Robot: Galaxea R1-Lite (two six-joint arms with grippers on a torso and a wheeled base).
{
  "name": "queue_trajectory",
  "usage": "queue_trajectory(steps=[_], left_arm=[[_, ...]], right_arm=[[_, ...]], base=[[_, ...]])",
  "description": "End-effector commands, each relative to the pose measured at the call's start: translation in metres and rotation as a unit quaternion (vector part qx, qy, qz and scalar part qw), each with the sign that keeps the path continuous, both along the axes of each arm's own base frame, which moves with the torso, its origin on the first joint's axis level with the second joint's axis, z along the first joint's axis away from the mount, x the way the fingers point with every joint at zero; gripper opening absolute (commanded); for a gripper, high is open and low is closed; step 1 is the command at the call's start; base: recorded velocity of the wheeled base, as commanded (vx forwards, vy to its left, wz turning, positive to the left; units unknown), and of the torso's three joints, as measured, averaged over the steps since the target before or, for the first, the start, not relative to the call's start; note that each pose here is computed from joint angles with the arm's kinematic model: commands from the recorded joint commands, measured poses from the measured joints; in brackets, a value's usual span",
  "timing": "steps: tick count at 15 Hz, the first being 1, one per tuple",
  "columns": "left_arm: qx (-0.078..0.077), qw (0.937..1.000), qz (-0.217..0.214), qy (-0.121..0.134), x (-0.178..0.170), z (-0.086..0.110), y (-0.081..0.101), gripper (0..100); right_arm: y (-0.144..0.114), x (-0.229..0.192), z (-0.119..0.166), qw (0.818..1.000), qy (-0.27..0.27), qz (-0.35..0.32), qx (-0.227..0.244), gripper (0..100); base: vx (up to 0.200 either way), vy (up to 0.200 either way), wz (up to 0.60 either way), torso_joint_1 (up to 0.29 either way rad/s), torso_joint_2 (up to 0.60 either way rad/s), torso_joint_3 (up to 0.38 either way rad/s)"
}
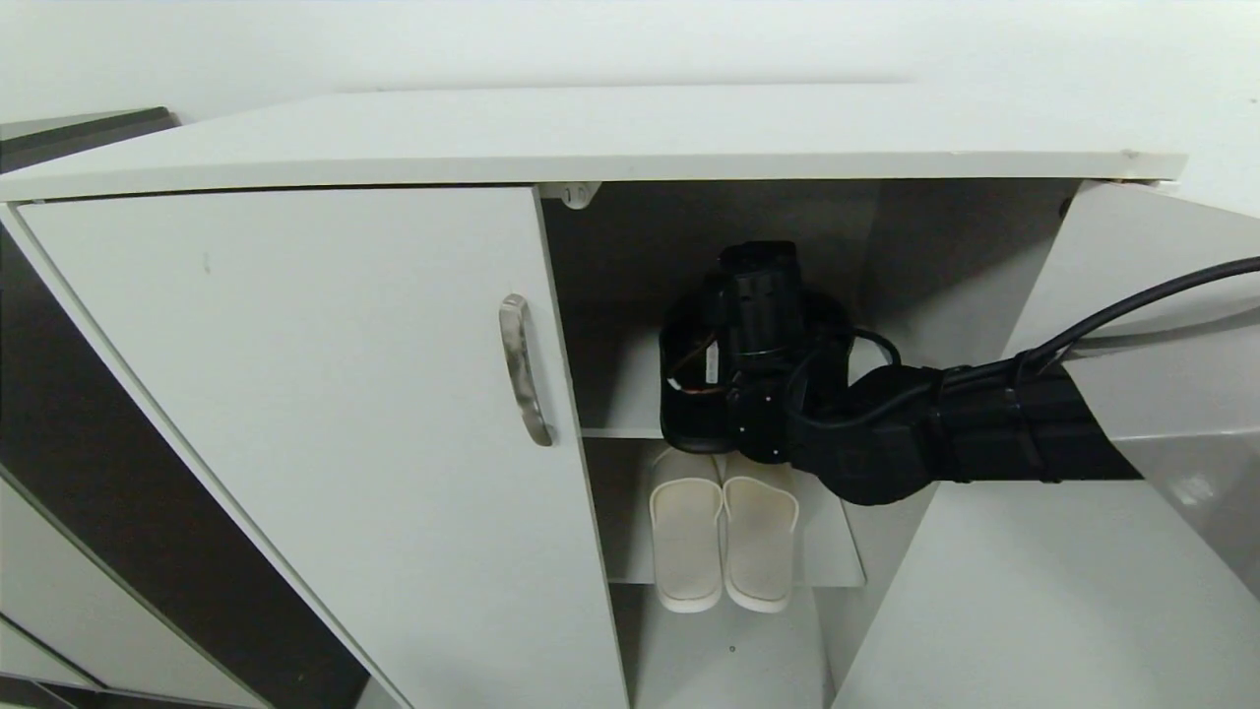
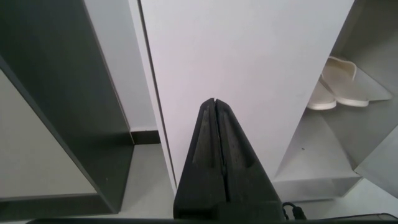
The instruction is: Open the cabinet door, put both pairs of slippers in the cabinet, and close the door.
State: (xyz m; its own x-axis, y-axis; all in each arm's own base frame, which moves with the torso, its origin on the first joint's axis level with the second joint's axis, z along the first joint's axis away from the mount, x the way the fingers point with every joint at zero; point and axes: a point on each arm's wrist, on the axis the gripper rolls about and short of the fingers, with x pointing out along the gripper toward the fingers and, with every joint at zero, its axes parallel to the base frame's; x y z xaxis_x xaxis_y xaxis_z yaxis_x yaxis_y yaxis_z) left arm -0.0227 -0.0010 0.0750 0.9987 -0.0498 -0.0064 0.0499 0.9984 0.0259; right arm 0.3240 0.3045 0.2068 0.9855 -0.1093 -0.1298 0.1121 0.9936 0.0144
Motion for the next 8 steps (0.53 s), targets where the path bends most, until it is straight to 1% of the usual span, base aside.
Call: queue_trajectory(steps=[1, 5, 8], left_arm=[[0.0, 1.0, 0.0, 0.0, 0.0, 0.0, 0.0, 0], [0.0, 1.0, 0.0, 0.0, 0.0, 0.0, 0.0, 0], [0.0, 1.0, 0.0, 0.0, 0.0, 0.0, 0.0, 0]], right_arm=[[-0.003, -0.02, 0.013, 1.0, -0.003, 0.014, 0.004, 100], [-0.01, -0.058, 0.027, 0.999, -0.004, 0.039, 0.011, 100], [-0.017, -0.092, 0.025, 0.998, 0.008, 0.066, 0.01, 100]], base=[[0.0, 0.0, 0.0, 0.0, 0.0, 0.0], [0.0, 0.0, 0.0, 0.0, 0.0, 0.0], [0.0, 0.0, 0.0, 0.0, 0.0, 0.0]])
